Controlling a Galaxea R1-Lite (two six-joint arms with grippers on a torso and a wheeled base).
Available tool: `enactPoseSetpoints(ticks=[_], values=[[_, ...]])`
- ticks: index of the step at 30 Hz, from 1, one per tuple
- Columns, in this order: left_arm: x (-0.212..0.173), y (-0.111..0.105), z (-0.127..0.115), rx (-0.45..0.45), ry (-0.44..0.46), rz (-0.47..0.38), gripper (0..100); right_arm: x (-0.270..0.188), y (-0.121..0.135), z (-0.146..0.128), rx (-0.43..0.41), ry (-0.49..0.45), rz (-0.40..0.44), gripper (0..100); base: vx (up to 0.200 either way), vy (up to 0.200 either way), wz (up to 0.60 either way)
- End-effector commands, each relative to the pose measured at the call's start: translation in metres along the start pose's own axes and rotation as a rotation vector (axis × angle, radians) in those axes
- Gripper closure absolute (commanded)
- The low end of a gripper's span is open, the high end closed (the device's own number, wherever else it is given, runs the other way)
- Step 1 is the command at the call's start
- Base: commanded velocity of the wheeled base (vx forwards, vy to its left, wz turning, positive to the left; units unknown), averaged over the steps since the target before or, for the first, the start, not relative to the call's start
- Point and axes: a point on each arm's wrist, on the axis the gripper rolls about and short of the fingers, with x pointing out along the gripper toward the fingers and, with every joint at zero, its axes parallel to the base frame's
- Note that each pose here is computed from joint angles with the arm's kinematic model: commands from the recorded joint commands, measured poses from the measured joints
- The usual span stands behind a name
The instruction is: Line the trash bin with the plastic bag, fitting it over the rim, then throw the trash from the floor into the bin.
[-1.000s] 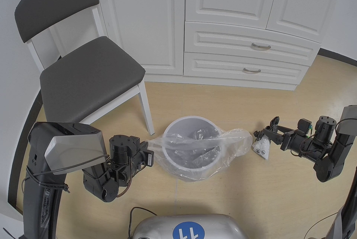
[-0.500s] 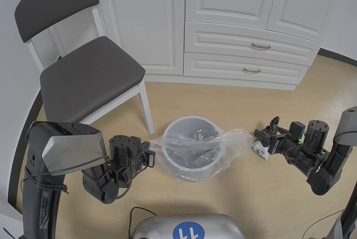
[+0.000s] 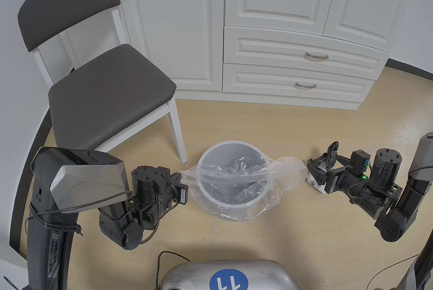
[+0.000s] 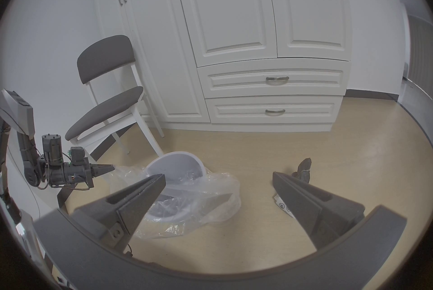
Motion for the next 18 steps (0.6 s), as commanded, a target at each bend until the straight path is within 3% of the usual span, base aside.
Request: enactPoseSetpoints(ticks=[1, 11, 18], values=[[-0.004, -0.001, -0.002, 0.001, -0.003, -0.003, 100, -0.002, 0.006, 0.002, -0.003, -0.016, 0.021, 0, 0.0, 0.0, 0.0], [-0.005, -0.005, -0.001, 0.004, -0.017, -0.013, 100, -0.009, 0.021, 0.014, -0.027, -0.067, 0.04, 0, 0.0, 0.0, 0.0], [-0.006, -0.002, 0.003, -0.001, -0.026, -0.009, 100, 0.003, 0.035, 0.023, -0.107, -0.127, 0.079, 0, 0.0, 0.0, 0.0]])
